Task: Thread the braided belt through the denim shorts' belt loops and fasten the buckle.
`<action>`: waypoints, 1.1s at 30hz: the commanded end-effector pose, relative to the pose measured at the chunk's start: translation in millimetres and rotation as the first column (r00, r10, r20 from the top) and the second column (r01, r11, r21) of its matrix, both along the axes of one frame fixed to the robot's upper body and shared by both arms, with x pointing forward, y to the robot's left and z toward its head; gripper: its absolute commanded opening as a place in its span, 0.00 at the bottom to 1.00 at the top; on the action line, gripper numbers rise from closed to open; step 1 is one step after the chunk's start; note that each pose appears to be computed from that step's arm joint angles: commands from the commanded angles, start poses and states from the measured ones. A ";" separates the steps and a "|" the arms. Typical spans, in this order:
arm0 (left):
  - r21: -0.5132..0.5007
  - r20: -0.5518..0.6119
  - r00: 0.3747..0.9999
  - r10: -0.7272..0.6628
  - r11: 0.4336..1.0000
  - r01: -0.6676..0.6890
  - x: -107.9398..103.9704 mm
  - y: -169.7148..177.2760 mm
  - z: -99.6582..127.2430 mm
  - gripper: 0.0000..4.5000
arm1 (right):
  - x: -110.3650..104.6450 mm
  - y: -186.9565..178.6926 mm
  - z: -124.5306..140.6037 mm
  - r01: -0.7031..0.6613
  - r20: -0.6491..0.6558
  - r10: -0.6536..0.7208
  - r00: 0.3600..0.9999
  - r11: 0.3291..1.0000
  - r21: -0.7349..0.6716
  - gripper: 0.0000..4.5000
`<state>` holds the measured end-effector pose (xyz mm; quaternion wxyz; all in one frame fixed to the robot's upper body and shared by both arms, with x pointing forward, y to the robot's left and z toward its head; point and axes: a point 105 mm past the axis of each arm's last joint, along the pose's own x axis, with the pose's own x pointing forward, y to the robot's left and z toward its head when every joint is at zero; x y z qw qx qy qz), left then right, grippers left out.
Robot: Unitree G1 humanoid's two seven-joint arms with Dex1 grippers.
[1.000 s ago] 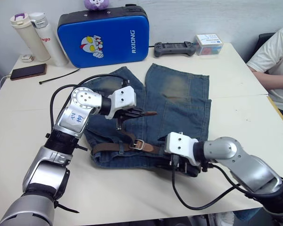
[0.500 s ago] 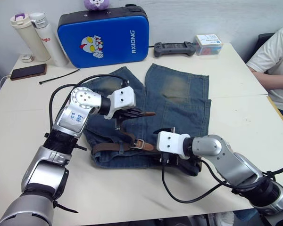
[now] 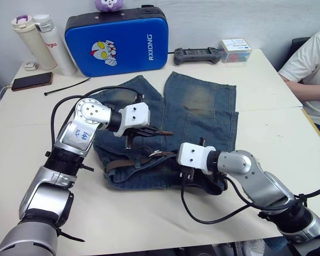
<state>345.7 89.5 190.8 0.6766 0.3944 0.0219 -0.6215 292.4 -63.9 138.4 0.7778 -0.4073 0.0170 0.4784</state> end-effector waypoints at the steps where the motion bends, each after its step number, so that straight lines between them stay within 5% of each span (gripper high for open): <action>1: 0.063 0.000 0.998 -0.068 0.996 0.068 -5.0 4.6 7.2 0.00 | 5.8 -5.7 10.9 0.037 0.061 -0.038 0.997 0.999 0.019 0.00; 4: 0.149 -0.038 0.995 -0.089 0.984 0.094 -8.0 17.1 1.7 0.00 | 4.8 -4.5 9.6 0.042 0.061 -0.043 0.997 0.999 0.022 0.00; 19: 0.267 0.034 0.992 -0.122 0.958 0.108 -2.3 26.6 2.5 0.00 | 7.9 -5.5 12.5 0.060 0.076 -0.062 0.995 0.998 0.029 0.00; 33: 0.219 0.041 0.988 -0.150 0.966 0.138 -5.2 12.4 2.5 0.00 | 15.5 -8.8 40.4 0.090 0.099 -0.100 0.990 0.991 0.096 0.00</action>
